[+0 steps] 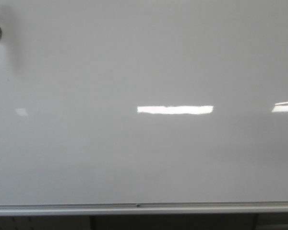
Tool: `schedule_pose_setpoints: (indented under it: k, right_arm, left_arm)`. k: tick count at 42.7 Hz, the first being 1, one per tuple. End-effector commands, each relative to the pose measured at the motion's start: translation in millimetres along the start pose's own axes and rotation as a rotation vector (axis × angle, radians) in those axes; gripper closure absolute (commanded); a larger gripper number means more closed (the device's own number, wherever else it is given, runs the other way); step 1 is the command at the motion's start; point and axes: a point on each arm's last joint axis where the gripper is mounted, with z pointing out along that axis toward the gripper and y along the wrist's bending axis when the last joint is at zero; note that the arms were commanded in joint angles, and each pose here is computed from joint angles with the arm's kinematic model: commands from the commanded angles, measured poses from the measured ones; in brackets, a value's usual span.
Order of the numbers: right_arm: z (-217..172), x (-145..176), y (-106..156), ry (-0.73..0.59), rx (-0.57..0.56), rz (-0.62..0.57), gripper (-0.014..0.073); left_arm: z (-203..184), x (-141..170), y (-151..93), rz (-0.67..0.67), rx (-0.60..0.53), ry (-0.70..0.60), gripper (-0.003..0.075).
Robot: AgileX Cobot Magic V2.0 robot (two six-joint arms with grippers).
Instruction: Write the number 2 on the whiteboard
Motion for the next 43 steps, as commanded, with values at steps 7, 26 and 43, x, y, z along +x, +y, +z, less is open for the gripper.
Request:
schedule_pose_setpoints:
  k: [7,26,43]
  right_arm:
    - [-1.9,-8.8,0.6,-0.098,-0.006,-0.012,0.0664]
    - [-1.9,-9.0,0.6,-0.100,-0.007,-0.012,0.0664]
    - [-5.1,-30.5,1.1,-0.161,-0.008,-0.014,0.0664]
  left_arm:
    - [-1.0,4.2,-0.5,-0.011,0.008,-0.065,0.0741]
    - [-1.0,4.0,-0.5,-0.011,0.008,-0.067,0.0741]
    - [-6.4,-30.3,-0.9,-0.012,0.013,-0.224,0.0741]
